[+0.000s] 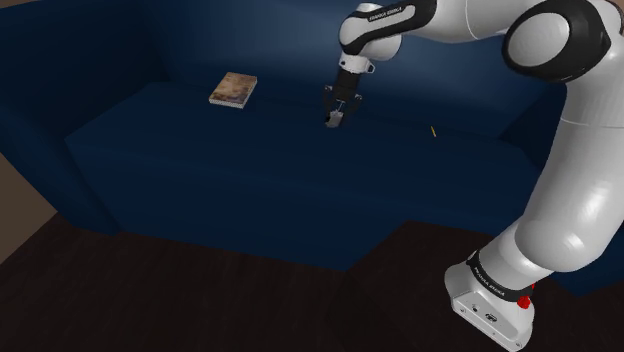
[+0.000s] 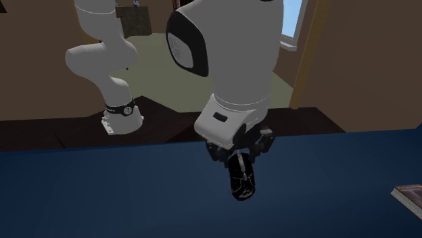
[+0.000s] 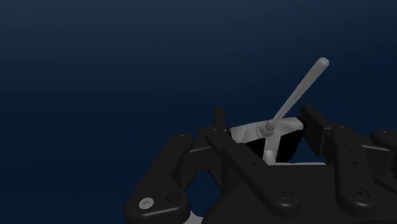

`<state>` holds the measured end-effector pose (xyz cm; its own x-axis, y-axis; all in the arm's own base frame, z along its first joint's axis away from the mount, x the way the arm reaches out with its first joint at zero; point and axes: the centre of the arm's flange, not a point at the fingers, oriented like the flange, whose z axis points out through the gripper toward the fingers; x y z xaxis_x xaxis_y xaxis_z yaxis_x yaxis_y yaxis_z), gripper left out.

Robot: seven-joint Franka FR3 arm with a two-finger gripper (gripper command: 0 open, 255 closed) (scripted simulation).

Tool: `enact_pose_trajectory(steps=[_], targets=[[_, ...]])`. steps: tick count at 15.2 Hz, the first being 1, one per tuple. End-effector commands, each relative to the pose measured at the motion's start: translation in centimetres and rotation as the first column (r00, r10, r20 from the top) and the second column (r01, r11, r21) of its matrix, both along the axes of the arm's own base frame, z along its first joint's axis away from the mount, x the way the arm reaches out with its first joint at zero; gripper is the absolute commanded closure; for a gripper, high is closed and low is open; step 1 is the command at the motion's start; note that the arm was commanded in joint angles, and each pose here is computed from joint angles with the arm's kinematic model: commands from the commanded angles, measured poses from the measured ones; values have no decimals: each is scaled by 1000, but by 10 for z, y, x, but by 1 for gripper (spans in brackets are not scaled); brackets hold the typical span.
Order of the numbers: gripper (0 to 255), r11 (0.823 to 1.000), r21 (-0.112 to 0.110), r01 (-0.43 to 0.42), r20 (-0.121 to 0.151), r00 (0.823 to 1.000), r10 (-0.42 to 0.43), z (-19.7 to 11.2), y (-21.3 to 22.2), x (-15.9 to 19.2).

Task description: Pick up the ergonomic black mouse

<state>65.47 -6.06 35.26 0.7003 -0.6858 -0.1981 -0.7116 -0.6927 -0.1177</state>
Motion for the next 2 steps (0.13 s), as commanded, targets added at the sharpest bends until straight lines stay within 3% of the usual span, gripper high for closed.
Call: enact_pose_trajectory(steps=[1, 2], targets=[[255, 1000, 0, 0, 0, 1000, 0, 7, -1, -1], [255, 1000, 0, 0, 0, 1000, 0, 7, -1, -1]])
